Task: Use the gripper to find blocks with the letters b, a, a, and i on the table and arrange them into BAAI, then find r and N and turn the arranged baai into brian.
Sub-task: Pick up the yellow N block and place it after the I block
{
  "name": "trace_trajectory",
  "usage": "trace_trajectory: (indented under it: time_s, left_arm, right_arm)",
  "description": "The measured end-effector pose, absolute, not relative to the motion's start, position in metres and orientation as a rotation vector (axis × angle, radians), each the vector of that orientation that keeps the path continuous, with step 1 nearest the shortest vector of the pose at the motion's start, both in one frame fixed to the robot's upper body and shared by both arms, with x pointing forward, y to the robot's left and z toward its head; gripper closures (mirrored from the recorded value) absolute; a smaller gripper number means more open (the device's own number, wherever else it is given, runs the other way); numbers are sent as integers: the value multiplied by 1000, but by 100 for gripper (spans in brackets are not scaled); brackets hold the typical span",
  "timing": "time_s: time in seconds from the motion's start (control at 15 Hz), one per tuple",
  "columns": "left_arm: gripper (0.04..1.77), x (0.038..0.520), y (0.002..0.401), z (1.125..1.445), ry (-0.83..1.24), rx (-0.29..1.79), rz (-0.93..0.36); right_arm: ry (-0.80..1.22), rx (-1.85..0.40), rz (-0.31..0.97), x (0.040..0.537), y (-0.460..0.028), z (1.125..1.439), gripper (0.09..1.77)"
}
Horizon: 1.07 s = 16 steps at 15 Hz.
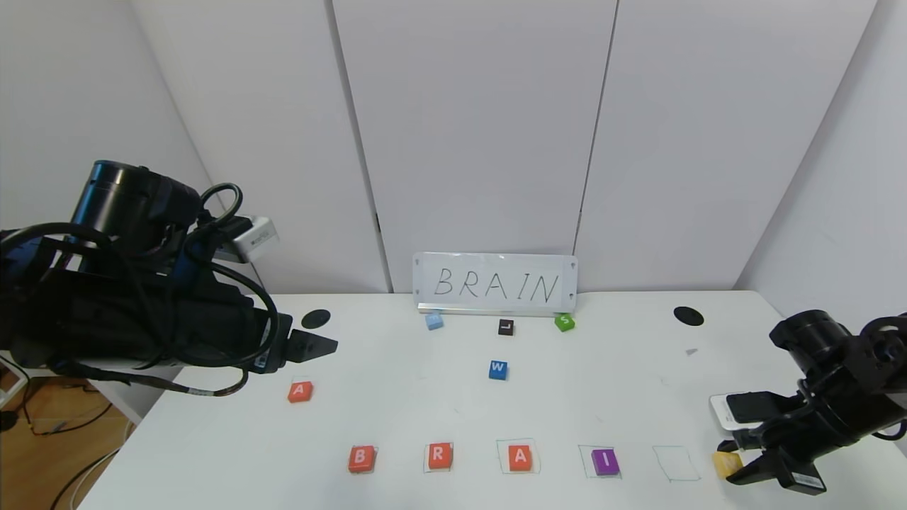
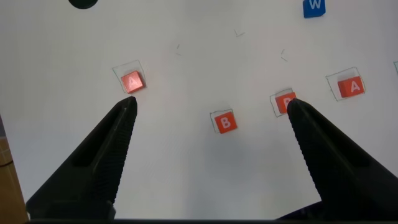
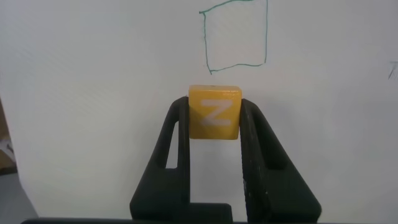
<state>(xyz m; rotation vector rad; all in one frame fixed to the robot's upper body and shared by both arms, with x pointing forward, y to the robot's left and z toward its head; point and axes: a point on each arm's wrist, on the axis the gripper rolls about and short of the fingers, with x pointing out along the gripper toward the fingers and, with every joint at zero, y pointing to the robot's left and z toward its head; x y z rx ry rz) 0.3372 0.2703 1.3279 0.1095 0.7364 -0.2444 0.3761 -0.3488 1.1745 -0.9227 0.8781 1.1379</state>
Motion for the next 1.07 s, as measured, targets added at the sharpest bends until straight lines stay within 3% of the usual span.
trace_trajectory:
  time_s: [1.07]
  left_arm:
    - [9,333,264,1325,746,122,-271]
  right_arm:
    - [853,-965,1234,406,-320,1153,133]
